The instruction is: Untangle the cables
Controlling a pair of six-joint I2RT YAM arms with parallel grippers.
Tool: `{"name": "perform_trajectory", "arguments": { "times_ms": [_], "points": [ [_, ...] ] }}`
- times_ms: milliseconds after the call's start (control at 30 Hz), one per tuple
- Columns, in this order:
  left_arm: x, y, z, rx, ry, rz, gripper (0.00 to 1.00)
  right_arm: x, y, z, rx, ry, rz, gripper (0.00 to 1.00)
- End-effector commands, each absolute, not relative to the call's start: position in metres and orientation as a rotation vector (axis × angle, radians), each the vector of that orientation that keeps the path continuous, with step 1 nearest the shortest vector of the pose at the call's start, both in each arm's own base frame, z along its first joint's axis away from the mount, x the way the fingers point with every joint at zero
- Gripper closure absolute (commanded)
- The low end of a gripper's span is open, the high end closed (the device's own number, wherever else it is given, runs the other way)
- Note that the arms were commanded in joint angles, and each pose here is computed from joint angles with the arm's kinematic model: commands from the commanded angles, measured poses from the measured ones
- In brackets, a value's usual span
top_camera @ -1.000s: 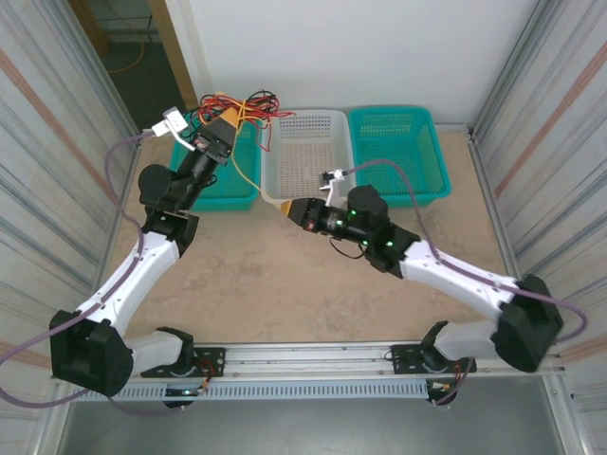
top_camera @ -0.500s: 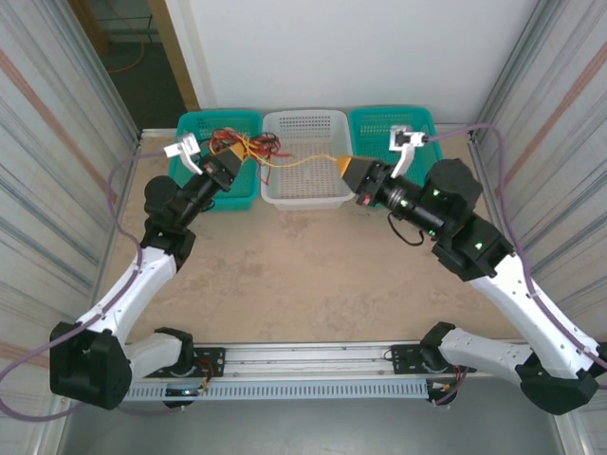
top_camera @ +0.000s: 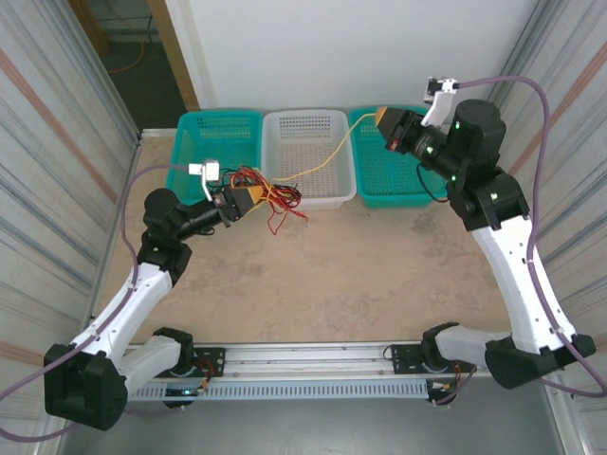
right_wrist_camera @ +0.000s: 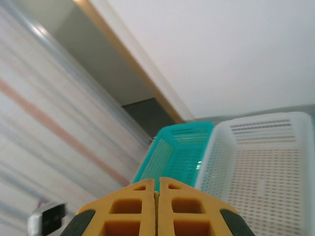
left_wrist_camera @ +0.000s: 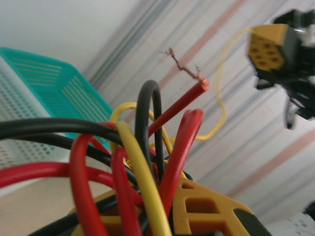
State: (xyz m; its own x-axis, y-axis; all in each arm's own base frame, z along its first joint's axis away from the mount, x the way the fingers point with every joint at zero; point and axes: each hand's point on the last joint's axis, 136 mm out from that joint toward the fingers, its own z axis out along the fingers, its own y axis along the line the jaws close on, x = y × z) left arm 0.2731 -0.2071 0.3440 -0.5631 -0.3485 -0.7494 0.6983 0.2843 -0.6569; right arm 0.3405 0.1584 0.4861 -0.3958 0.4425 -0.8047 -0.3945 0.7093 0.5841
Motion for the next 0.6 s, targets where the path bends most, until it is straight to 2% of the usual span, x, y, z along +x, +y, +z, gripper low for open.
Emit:
{"name": "perform_trajectory", "arguments": {
  "times_ms": [0, 200, 333, 467, 567],
  "points": [
    [0.241, -0.218, 0.393, 0.495, 1.526, -1.576, 1.00, 0.369, 0.135, 0.481, 0.092, 1.769, 0.911, 1.00],
    [0.194, -0.247, 0.445, 0.683, 1.374, -1.665, 1.00, 0.417, 0.128, 0.414, 0.174, 1.908, 0.991, 1.00],
    [0.182, -0.250, 0.478, 0.672, 1.254, -1.687, 1.00, 0.430, 0.137, 0.360, 0.239, 1.983, 1.055, 1.00],
    [0.188, -0.227, 0.520, 0.545, 1.101, -1.611, 1.00, 0.421, 0.150, 0.307, 0.323, 2.027, 1.141, 1.00],
    [0.206, -0.211, 0.532, 0.406, 1.077, -1.410, 1.00, 0.395, 0.179, 0.266, 0.314, 2.103, 1.156, 1.00]
  ]
}}
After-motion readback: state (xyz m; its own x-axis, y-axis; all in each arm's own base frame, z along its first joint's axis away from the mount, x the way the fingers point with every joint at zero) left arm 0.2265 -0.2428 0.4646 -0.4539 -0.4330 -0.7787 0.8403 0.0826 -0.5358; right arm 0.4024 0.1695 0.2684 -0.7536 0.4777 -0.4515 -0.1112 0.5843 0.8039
